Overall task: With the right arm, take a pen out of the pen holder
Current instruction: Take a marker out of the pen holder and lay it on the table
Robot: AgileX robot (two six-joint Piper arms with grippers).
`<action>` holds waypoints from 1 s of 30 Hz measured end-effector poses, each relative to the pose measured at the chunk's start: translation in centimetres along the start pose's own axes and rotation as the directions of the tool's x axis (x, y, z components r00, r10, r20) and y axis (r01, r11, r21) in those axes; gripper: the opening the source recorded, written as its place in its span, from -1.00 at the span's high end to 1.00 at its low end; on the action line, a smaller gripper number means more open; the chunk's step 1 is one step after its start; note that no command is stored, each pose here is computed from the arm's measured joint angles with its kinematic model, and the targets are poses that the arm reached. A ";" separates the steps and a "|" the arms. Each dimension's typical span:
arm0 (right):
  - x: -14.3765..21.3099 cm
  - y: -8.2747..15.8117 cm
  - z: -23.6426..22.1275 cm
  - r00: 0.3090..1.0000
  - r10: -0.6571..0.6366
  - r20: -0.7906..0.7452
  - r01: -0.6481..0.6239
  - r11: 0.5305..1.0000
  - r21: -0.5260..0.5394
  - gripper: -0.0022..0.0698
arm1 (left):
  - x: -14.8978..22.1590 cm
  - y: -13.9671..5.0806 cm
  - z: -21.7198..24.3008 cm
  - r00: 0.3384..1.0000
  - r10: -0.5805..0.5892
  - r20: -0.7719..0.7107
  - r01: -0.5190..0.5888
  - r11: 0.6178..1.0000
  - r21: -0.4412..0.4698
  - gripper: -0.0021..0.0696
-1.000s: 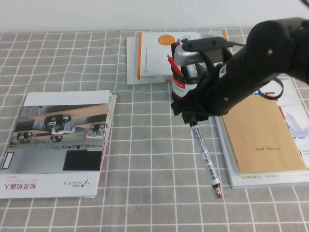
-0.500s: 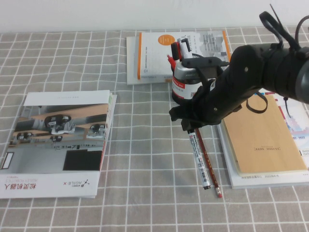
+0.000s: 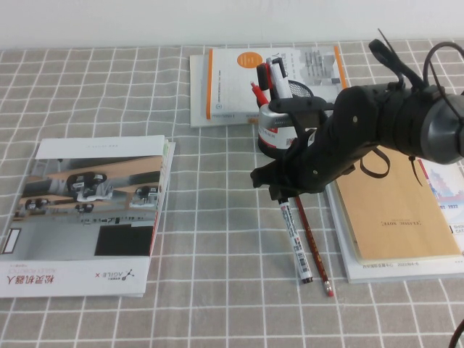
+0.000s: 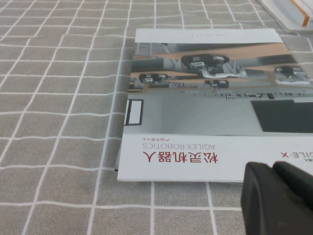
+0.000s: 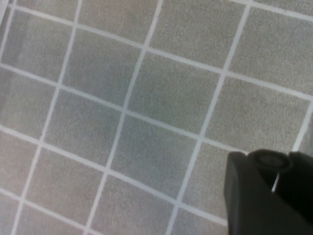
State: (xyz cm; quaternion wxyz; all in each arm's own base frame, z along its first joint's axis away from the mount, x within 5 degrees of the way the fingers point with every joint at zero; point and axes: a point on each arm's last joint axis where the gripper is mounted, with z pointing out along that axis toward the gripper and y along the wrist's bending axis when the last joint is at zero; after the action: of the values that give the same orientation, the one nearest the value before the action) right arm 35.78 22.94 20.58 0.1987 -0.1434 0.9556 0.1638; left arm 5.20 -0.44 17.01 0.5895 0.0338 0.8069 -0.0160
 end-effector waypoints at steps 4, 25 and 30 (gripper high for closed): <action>0.0 -0.1 0.4 1.000 0.001 0.002 -0.001 1.000 0.001 0.64 | 0.0 0.0 0.0 1.000 0.000 0.000 0.000 1.000 0.000 0.95; -0.3 -0.1 0.7 0.999 0.002 0.032 -0.002 1.000 0.000 0.27 | 0.0 0.0 0.0 1.000 0.000 0.000 0.000 1.000 0.000 0.95; -0.7 0.4 -2.2 0.997 -0.035 0.069 0.035 0.999 0.004 0.36 | 0.0 0.0 0.0 1.000 0.000 0.000 0.000 1.000 0.000 0.95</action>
State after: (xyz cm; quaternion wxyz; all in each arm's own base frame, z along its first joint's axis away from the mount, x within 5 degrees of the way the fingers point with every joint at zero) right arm 35.50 22.66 22.84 0.2348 -0.1539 0.9457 0.1637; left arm 5.20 -0.44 17.01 0.5895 0.0338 0.8069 -0.0160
